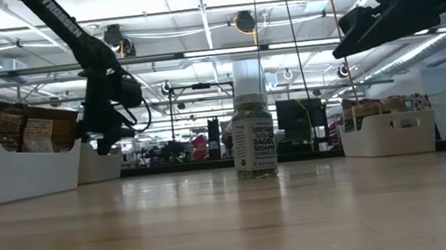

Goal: Sort spices by type
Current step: Put the white seasoning bottle into the gray bin

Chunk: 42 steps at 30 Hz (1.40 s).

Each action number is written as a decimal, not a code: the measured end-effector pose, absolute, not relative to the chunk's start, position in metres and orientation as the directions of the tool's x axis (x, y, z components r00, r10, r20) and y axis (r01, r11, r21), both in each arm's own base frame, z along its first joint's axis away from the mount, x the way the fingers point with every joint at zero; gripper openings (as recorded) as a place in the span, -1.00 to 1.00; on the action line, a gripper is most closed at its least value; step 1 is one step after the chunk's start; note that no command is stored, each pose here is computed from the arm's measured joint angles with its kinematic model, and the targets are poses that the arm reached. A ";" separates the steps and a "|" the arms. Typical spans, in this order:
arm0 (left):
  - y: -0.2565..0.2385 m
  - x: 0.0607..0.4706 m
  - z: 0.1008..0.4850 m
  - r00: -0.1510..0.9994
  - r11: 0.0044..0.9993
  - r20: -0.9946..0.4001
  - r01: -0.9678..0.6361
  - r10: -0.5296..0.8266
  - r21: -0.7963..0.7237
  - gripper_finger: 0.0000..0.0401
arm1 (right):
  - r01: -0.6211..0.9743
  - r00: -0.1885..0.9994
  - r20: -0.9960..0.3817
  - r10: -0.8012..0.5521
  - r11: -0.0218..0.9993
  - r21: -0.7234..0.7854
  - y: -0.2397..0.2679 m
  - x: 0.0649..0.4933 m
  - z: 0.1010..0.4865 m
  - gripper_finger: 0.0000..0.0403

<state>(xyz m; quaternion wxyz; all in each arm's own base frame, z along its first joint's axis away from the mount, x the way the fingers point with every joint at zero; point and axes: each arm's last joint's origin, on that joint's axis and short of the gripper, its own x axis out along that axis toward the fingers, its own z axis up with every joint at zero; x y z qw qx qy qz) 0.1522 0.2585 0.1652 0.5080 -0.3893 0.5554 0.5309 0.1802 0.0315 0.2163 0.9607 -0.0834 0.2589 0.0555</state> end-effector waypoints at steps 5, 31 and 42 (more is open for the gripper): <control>0.261 0.154 0.166 -0.154 0.175 -0.982 -0.969 0.111 0.172 0.12 | -0.151 0.860 -0.506 0.063 0.979 -0.135 0.031 0.180 0.216 0.12; 0.267 0.156 0.163 -0.162 0.111 -0.964 -0.976 0.211 0.188 0.12 | -0.153 0.867 -0.493 0.065 0.978 -0.141 0.032 0.181 0.218 0.12; 0.267 0.156 0.163 -0.174 0.114 -0.960 -0.973 0.221 0.202 0.10 | -0.155 0.867 -0.494 0.065 0.977 -0.144 0.032 0.181 0.218 0.12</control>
